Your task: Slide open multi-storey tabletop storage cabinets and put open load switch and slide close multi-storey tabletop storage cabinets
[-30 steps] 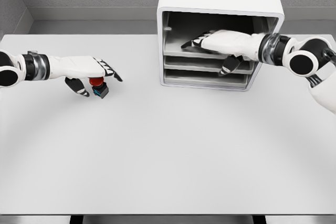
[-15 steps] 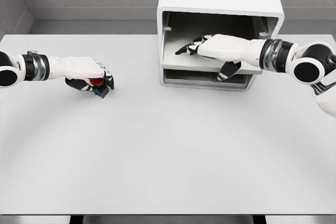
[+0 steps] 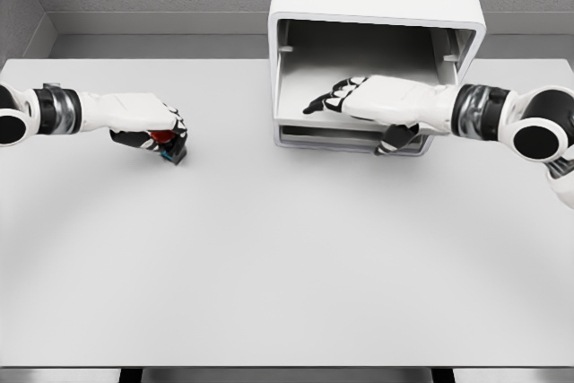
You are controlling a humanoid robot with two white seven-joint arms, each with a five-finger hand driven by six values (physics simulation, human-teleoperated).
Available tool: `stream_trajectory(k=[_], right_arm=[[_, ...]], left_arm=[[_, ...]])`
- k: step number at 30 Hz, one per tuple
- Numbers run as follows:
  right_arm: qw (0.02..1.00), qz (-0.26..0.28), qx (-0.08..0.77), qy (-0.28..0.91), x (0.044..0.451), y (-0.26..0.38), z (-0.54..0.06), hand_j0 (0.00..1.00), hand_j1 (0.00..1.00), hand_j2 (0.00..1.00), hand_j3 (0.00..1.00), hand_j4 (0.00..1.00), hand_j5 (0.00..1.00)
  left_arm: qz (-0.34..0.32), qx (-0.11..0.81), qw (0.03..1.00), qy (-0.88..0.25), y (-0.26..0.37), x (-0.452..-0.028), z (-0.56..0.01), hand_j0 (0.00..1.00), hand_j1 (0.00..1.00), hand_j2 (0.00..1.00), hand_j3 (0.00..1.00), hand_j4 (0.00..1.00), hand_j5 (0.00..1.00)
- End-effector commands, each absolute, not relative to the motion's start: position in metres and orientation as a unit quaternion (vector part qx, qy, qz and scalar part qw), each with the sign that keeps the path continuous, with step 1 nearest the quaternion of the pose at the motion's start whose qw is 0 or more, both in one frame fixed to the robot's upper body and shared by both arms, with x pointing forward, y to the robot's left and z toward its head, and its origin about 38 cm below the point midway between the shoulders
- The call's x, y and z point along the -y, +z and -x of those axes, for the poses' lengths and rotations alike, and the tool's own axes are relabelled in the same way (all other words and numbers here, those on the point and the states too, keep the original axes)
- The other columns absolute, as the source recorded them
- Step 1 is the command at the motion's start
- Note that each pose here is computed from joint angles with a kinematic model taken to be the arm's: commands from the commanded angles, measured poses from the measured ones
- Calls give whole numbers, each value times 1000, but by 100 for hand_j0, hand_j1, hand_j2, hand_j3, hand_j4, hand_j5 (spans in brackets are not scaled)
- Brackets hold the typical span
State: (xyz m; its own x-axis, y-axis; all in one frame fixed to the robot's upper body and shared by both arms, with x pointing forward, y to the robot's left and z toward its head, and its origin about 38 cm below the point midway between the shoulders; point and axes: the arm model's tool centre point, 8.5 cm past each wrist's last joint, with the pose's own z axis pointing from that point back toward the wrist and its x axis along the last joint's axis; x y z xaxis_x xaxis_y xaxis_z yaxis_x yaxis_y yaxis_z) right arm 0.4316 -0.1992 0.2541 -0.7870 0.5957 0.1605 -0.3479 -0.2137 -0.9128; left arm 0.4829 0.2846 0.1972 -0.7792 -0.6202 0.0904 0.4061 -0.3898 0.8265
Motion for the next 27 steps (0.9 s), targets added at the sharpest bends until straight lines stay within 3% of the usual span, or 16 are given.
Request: stream_trajectory(k=[1, 27], right_arm=[[298, 94, 555, 771, 195, 256, -425, 100, 100, 100, 100, 100, 100], [260, 82, 561, 782, 203, 255, -404, 100, 100, 100, 100, 100, 100]], left_arm=[[-117, 462, 307, -824, 201, -283, -482, 35, 35, 35, 35, 35, 35], [-149, 454, 260, -839, 256, -321, -435, 35, 35, 35, 35, 35, 35]])
